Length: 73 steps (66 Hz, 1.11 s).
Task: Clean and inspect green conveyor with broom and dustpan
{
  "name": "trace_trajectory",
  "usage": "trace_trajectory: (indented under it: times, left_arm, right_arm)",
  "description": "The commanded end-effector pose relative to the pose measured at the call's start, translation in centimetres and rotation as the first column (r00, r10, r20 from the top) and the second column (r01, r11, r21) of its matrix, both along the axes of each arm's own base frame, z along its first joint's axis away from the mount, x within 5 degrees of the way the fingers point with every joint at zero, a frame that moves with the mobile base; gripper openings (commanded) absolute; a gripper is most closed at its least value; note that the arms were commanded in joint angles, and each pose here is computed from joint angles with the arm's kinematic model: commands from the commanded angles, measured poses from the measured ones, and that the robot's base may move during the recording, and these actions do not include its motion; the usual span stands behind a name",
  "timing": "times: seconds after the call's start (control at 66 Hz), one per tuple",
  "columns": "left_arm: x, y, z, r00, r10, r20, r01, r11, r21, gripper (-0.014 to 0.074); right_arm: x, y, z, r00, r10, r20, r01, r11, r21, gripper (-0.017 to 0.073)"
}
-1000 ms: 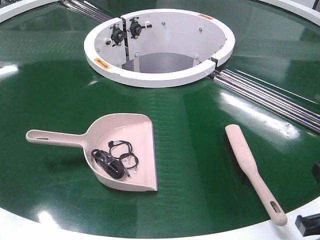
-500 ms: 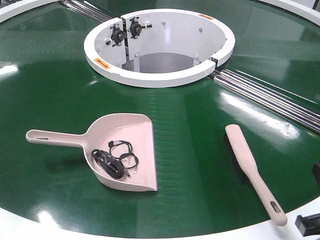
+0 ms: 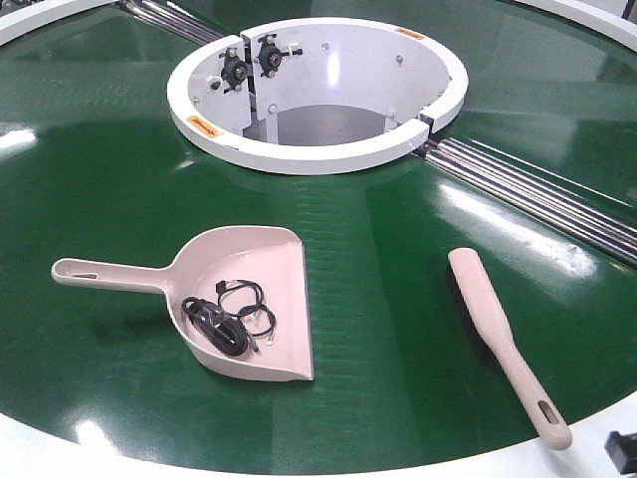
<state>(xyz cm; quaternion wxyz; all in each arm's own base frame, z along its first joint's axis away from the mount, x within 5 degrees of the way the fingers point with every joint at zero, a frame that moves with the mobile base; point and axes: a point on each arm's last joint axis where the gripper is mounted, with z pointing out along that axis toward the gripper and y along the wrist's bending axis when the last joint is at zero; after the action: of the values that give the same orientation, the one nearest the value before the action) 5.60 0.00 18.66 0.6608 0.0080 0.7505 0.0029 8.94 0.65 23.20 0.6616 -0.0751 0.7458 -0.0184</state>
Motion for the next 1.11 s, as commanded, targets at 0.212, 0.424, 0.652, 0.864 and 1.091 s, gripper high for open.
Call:
trace_trajectory:
  times: [0.212,0.424,0.652,0.864,1.091]
  left_arm:
    - [0.0,0.0,0.1,0.998,0.001,0.066,-0.001,1.000,-0.012,-0.0007]
    - [0.0,0.0,0.1,0.998,0.001,0.066,-0.001,1.000,-0.012,-0.0007]
    - [0.0,0.0,0.1,0.998,0.001,0.066,-0.001,1.000,-0.012,-0.0007]
    - [0.0,0.0,0.1,0.998,0.001,0.066,-0.001,1.000,-0.012,-0.0007]
    - [0.0,0.0,0.1,0.998,0.001,0.066,-0.001,1.000,-0.012,-0.0007]
  right_arm:
    - [-2.9,-0.4,1.2,0.994,-0.027,0.110,0.035,0.997,-0.070,-0.0001]
    - [-3.7,-0.5,0.4,0.979,-0.030,0.203,0.050,0.994,-0.095,-0.0001]
    - [-3.4,-0.6,-2.4,0.959,-0.045,0.280,0.062,0.997,-0.054,-0.0001]
    - [-3.3,-0.5,-2.8,0.970,-0.040,0.240,0.054,0.997,-0.052,-0.0001]
    - [-3.3,-0.5,-2.8,0.968,-0.041,0.246,0.055,0.997,-0.052,-0.0001]
